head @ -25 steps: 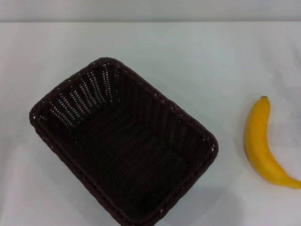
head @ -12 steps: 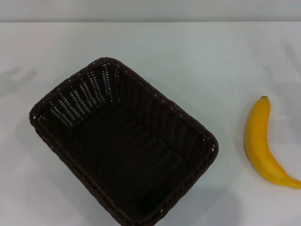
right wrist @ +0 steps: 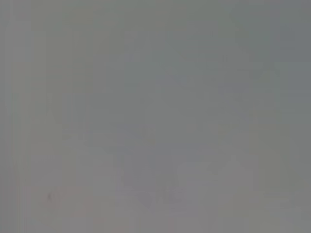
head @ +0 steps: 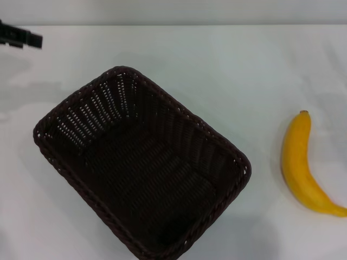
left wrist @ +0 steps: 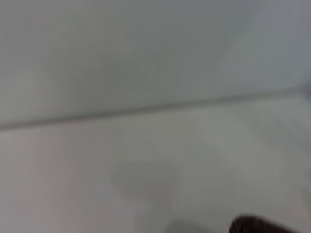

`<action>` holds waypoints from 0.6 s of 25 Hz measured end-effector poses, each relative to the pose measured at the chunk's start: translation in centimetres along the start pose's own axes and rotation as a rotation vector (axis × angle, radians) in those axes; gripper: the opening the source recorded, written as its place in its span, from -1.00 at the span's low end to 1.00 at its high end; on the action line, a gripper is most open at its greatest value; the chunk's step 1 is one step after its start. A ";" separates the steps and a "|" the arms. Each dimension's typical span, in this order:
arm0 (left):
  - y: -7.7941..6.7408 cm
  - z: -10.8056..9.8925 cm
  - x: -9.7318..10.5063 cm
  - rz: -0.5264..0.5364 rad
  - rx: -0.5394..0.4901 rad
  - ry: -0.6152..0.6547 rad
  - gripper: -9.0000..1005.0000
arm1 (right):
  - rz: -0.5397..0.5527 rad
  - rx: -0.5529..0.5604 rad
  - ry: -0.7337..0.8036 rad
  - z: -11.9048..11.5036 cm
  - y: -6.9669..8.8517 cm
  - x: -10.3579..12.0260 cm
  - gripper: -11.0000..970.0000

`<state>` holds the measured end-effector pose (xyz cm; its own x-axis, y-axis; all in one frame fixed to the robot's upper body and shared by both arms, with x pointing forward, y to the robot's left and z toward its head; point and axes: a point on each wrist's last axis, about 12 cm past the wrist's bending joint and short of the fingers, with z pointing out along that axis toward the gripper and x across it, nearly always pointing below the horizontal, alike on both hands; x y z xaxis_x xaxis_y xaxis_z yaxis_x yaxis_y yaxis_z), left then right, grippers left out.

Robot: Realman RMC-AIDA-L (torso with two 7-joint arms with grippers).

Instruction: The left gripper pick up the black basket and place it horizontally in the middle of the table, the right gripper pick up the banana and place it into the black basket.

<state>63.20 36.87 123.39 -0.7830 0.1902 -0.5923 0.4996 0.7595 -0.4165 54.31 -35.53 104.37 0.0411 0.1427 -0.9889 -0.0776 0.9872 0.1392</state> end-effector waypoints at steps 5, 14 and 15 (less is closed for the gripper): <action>-1.2 2.8 -0.8 0.044 -0.058 0.176 0.36 | 0.005 -0.016 -0.007 0.7 0.4 -0.3 0.76; -4.1 8.9 -1.0 0.152 -0.057 0.284 0.36 | 0.025 -0.010 0.015 0.6 0.4 0.1 0.76; -4.2 9.4 -0.9 0.160 -0.062 0.294 0.36 | 0.030 -0.012 0.016 0.6 0.5 0.1 0.76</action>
<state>65.28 27.63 119.18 -0.7741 0.4745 -0.4191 0.6086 0.7400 -0.2864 54.87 -35.02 104.37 0.0223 0.1706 -0.9851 -0.0903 0.9816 0.1680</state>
